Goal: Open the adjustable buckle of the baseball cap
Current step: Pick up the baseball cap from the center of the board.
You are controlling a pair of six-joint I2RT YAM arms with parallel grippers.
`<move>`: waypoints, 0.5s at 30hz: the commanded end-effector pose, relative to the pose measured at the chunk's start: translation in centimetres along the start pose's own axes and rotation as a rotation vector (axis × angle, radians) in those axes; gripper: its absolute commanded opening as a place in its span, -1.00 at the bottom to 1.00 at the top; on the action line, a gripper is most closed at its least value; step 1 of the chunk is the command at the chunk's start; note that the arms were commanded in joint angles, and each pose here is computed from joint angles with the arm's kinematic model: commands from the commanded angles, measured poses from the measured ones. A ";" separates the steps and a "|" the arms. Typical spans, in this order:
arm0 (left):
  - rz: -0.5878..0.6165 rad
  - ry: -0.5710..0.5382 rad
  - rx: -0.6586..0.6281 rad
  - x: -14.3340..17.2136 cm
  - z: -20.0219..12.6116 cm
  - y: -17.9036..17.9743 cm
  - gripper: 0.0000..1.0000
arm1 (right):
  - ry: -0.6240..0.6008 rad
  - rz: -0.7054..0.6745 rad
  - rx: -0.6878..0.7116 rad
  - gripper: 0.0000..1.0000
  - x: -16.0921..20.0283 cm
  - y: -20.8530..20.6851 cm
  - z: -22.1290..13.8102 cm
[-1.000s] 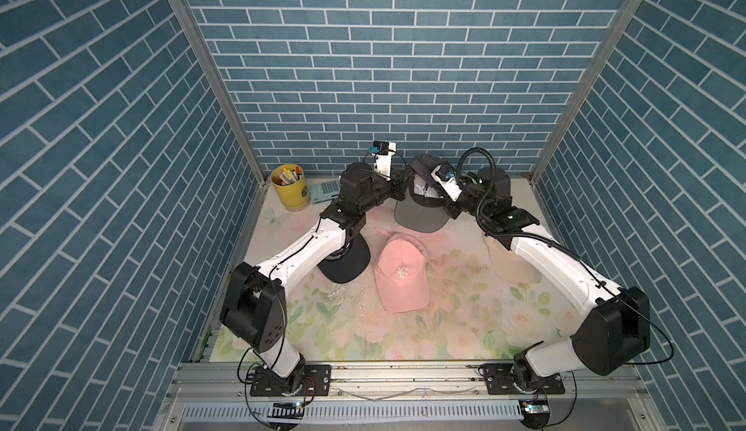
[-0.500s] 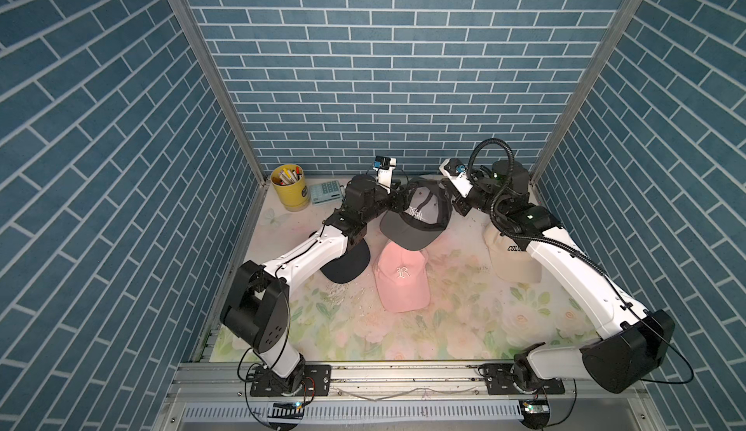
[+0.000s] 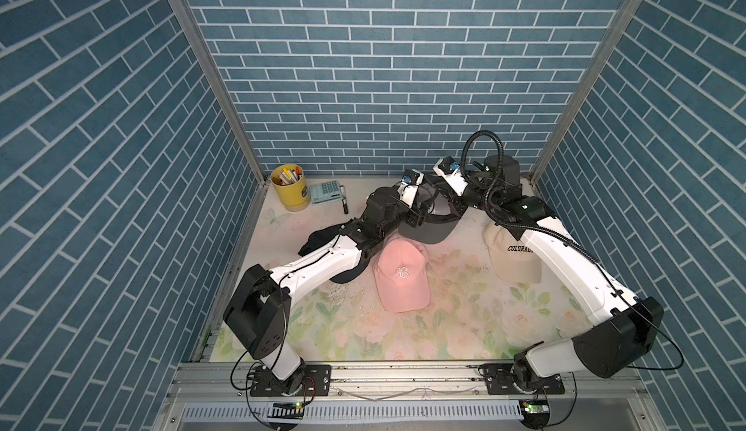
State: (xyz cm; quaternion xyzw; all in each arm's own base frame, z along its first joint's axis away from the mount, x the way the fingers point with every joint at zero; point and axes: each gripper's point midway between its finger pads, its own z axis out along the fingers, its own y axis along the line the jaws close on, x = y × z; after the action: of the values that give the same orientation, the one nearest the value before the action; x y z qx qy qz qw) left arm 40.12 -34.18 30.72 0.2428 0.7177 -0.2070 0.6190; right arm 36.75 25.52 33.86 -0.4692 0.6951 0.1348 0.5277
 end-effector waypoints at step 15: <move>0.242 -0.150 -0.064 -4.0 -1.7 -0.2 0.56 | -0.061 -0.072 -0.024 -1.00 -2.9 0.2 -1.6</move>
State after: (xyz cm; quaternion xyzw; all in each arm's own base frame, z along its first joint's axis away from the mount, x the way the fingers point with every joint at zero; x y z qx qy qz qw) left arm 38.73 -32.21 34.53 0.2594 0.6622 -0.1341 0.6901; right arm 36.55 25.52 35.73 -0.4714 0.6861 0.1329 0.5380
